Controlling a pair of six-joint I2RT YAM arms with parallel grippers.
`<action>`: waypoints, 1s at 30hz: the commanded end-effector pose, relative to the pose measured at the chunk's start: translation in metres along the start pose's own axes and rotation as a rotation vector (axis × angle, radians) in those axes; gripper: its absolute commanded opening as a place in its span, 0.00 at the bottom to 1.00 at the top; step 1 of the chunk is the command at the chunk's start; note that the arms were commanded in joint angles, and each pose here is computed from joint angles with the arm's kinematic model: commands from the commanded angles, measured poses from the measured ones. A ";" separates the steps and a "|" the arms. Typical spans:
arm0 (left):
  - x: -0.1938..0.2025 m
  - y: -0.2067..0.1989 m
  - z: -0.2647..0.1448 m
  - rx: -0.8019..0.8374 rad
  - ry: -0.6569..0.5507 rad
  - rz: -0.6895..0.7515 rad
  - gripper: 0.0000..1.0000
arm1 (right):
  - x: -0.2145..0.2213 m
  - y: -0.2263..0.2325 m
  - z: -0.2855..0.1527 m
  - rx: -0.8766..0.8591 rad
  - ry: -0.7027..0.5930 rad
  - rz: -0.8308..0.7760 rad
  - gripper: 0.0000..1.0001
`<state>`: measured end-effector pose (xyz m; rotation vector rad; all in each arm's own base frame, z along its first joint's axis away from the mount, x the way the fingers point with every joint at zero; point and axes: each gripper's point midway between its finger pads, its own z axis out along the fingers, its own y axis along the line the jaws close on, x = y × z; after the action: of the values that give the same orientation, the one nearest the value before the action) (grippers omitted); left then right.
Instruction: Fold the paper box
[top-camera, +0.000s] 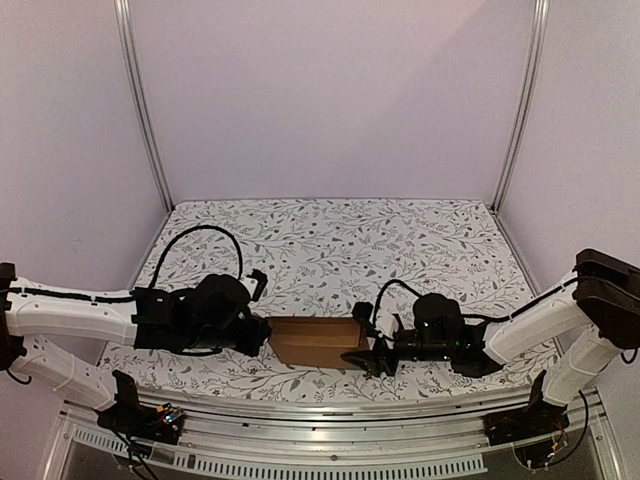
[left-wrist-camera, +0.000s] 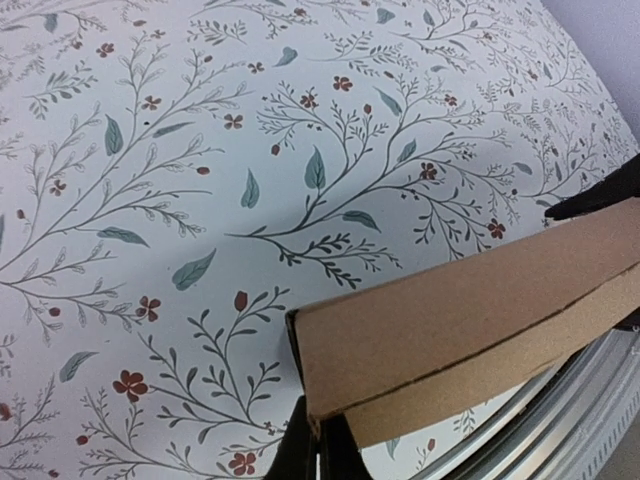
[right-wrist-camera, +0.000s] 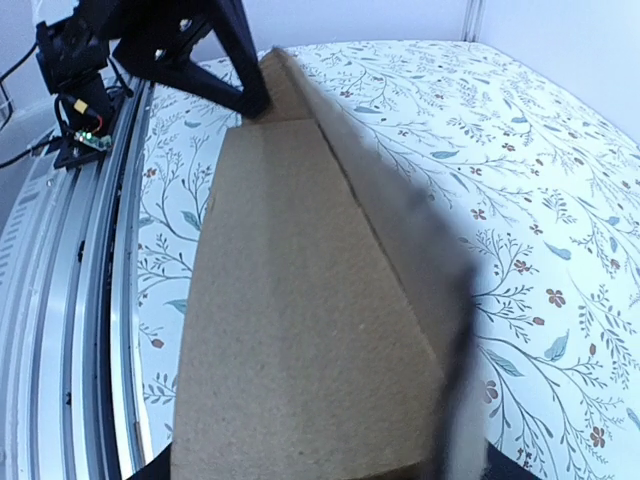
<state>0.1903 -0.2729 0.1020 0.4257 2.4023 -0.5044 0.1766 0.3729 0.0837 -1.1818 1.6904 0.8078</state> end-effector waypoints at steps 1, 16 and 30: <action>0.026 -0.003 -0.001 -0.002 0.115 0.020 0.00 | -0.016 -0.012 -0.014 0.067 0.005 0.034 0.70; 0.016 0.005 -0.003 -0.082 0.097 -0.013 0.00 | -0.030 -0.013 -0.077 0.132 0.096 0.056 0.84; 0.011 0.000 0.001 -0.111 0.113 -0.087 0.00 | -0.070 0.015 -0.095 0.090 0.119 0.152 0.56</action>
<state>0.1911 -0.2723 0.1036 0.3039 2.4986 -0.4361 0.1535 0.3161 0.1854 -1.0464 1.8661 0.7656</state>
